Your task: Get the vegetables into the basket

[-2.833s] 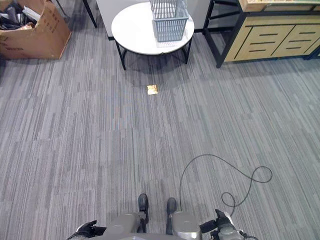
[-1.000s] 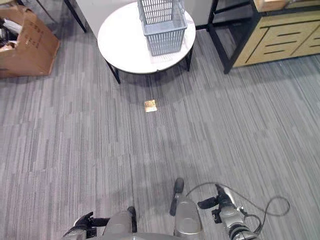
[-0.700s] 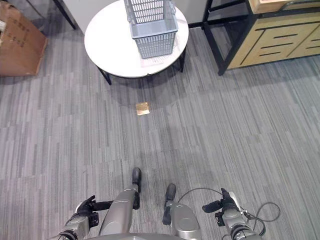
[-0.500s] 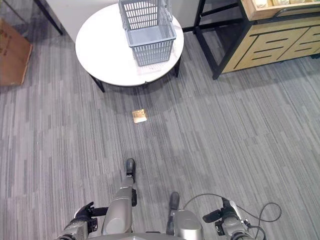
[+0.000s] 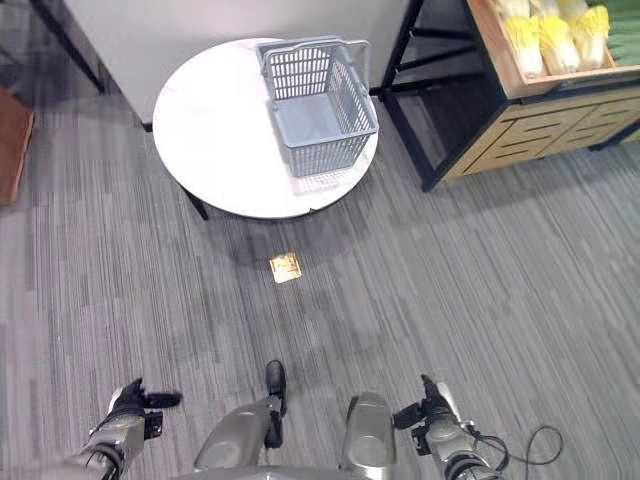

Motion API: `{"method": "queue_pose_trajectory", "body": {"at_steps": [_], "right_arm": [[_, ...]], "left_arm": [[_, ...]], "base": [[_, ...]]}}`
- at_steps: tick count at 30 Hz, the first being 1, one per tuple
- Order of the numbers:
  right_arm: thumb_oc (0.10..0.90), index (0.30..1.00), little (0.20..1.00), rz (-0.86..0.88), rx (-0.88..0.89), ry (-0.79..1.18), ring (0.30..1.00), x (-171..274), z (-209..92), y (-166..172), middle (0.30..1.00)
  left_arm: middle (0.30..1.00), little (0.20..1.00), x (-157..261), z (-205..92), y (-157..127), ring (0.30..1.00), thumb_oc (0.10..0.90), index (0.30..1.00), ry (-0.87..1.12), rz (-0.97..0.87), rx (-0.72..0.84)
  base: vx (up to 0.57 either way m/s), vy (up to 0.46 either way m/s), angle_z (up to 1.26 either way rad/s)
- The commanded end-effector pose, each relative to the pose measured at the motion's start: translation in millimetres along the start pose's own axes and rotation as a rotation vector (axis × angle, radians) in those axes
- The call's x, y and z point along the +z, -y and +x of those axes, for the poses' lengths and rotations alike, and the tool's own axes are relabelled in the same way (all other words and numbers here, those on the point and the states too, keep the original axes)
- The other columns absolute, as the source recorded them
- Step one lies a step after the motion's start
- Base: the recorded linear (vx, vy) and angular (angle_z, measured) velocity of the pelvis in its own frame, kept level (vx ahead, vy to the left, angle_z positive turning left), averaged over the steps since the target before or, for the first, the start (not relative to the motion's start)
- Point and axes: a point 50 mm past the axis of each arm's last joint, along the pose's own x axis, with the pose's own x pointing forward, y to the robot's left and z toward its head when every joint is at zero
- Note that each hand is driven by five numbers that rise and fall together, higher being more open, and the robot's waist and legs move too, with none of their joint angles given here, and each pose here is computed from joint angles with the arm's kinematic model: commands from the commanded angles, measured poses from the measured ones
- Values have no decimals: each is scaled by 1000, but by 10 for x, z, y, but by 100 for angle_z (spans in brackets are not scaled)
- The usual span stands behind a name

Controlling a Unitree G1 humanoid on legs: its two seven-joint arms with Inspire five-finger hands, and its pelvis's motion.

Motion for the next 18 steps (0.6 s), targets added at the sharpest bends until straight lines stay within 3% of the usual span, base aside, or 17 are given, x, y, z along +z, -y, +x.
{"method": "queue_pose_trajectory", "body": {"at_steps": [1, 9, 18], "right_arm": [[900, 1000, 1000, 13, -27, -23, 1000, -70, -7, 30, 1000], [900, 1000, 1000, 12, -20, -44, 1000, -144, -18, 37, 1000], [900, 1000, 1000, -35, -71, -45, 1000, -190, -5, 292, 1000]], "left_arm": [[1000, 1000, -507, -126, 166, 1000, 900, 1000, -170, 18, -25], [1000, 1000, -626, -171, 233, 1000, 900, 1000, -199, 45, -55], [1000, 1000, -605, -199, 383, 1000, 900, 1000, -178, 49, -124]], "base": [[357, -127, 7], [352, -169, 64], [262, -293, 22]]}}
